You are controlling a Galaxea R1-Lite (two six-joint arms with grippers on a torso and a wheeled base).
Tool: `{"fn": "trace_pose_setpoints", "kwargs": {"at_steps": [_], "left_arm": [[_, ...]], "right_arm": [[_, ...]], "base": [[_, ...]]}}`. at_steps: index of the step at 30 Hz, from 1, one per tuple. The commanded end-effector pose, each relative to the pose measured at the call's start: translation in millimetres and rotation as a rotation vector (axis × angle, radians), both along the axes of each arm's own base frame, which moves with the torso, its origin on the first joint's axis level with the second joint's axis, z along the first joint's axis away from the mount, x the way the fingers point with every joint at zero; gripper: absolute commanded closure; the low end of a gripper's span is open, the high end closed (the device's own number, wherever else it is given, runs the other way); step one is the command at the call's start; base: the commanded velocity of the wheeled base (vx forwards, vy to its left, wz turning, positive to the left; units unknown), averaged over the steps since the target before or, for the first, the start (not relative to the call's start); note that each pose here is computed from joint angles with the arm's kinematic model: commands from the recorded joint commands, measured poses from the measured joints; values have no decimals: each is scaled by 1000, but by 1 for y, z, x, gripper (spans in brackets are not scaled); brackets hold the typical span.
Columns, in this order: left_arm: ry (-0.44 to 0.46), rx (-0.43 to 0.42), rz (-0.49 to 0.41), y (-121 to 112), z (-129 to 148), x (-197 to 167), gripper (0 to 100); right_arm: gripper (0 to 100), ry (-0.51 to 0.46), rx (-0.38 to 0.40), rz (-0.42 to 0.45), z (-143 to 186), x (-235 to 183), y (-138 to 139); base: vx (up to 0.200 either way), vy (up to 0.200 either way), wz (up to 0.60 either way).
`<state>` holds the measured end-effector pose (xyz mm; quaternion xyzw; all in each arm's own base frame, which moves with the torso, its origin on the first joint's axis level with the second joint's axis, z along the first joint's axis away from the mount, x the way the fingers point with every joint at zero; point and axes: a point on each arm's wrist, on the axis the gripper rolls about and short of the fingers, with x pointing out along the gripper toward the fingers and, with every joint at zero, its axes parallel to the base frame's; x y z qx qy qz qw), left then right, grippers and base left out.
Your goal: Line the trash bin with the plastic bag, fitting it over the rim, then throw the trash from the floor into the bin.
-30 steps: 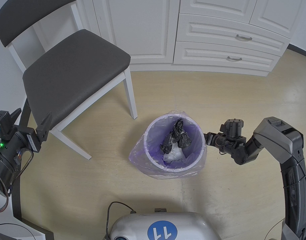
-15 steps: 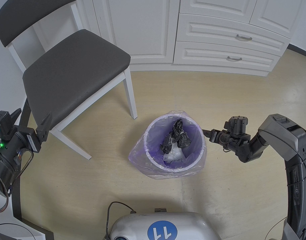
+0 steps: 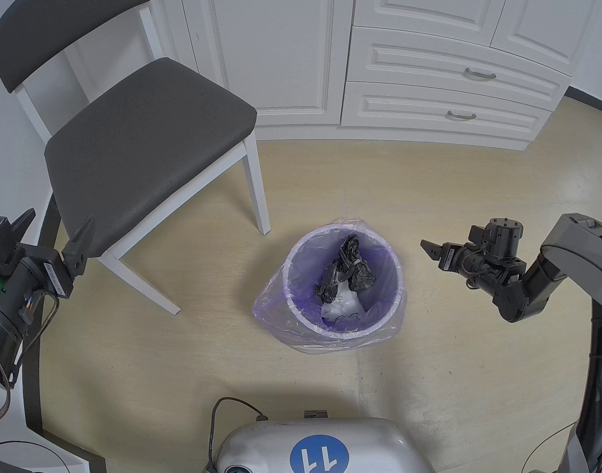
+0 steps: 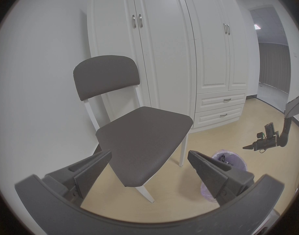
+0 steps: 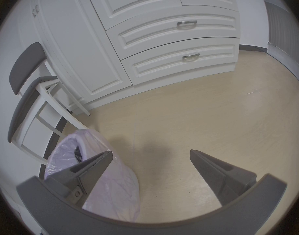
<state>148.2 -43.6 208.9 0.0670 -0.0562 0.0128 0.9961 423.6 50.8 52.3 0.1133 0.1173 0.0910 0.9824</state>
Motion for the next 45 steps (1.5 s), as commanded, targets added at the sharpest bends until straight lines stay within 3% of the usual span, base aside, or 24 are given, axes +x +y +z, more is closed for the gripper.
{"fn": "trace_pose_setpoints", "kwargs": {"at_steps": [1, 9, 21, 27, 31, 35, 39, 45], "left_arm": [[-2, 6, 0, 0, 0, -2, 0], [0, 4, 2, 0, 0, -1, 0], [61, 15, -1, 0, -15, 0, 0], [46, 8, -10, -1, -15, -2, 0], [52, -5, -49, -5, -17, -6, 0], [-12, -67, -74, -3, -7, -18, 0], [-155, -101, -112, 5, 24, -38, 0], [-227, -113, -111, 20, 60, -71, 0]], "right_arm": [[0, -41, 3, -4, 31, -23, -5], [0, -43, -2, 10, 63, -78, -4], [0, -181, 20, -4, 121, -191, -21], [0, -208, 31, -20, 117, -260, -21], [0, -226, 105, -79, 116, -282, -25], [0, -354, 121, -166, 135, -303, -33], [0, -474, 23, -263, 157, -336, -47], [0, -577, 9, -286, 203, -386, -52]], "base": [[0, 0, 0], [0, 0, 0], [0, 0, 0], [0, 0, 0], [0, 0, 0], [0, 0, 0], [0, 0, 0], [0, 0, 0]]}}
